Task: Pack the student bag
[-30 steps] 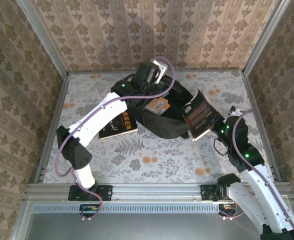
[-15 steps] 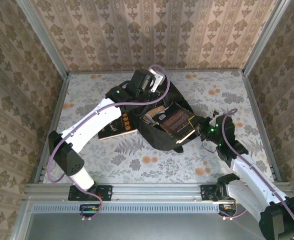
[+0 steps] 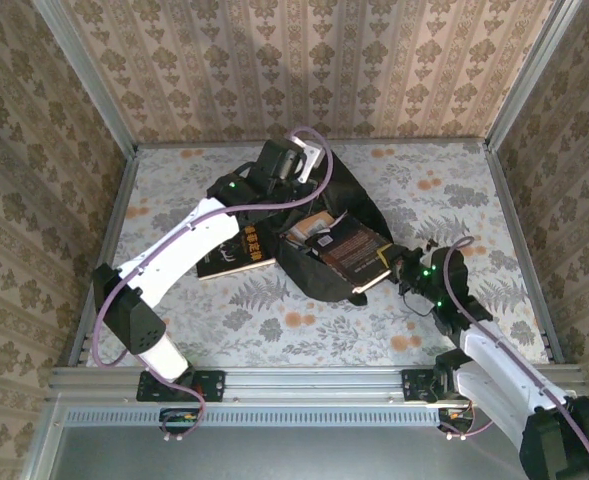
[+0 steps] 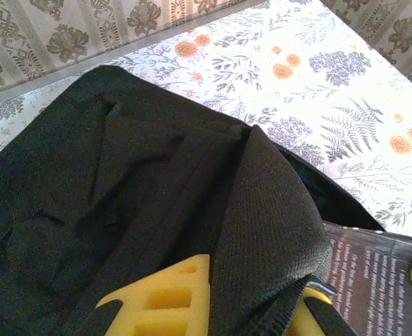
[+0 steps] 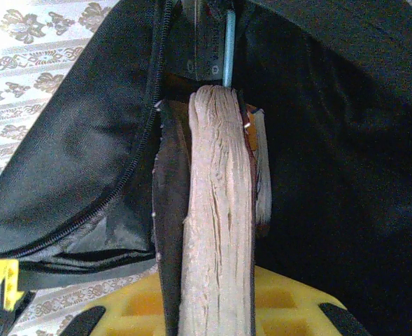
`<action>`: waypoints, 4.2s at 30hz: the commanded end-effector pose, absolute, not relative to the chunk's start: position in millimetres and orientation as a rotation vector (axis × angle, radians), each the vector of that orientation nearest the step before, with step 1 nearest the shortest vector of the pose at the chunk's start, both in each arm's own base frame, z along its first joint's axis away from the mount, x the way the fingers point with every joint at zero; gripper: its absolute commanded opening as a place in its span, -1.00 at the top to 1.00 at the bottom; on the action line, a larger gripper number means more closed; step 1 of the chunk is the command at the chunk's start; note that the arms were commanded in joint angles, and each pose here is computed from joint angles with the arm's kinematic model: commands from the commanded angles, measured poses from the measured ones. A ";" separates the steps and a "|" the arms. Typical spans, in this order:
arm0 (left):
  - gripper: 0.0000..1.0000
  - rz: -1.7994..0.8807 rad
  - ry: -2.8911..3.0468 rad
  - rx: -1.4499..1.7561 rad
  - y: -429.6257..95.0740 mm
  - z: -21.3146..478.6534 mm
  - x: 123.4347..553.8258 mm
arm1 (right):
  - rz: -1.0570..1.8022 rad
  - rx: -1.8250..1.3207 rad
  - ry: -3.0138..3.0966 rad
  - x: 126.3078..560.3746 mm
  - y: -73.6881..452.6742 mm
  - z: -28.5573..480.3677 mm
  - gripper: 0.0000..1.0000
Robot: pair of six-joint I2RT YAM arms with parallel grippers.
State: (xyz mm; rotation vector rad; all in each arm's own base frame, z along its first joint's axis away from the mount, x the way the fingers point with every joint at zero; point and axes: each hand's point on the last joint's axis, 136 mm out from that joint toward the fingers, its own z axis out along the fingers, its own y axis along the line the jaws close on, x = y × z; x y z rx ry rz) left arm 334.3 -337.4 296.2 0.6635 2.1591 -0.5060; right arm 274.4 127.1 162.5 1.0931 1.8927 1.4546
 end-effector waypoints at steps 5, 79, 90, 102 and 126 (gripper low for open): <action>1.00 -0.587 2.014 0.538 -330.3 355.5 343.7 | 1.537 1.154 1.809 269.7 123.9 164.3 1.00; -0.41 -0.917 2.174 0.511 -314.7 298.9 338.2 | 0.504 0.571 1.897 306.2 81.0 198.6 -0.49; -0.47 -0.620 2.313 -0.139 -143.8 228.1 379.7 | 0.577 0.492 1.930 296.1 93.7 202.8 -0.42; -0.52 -0.465 2.589 -0.806 -86.7 107.7 403.5 | 0.700 0.154 2.039 294.2 181.6 214.7 -0.23; -0.40 -0.345 2.770 -1.073 -110.7 5.6 244.0 | 0.766 -0.476 2.200 246.3 321.5 184.9 -0.25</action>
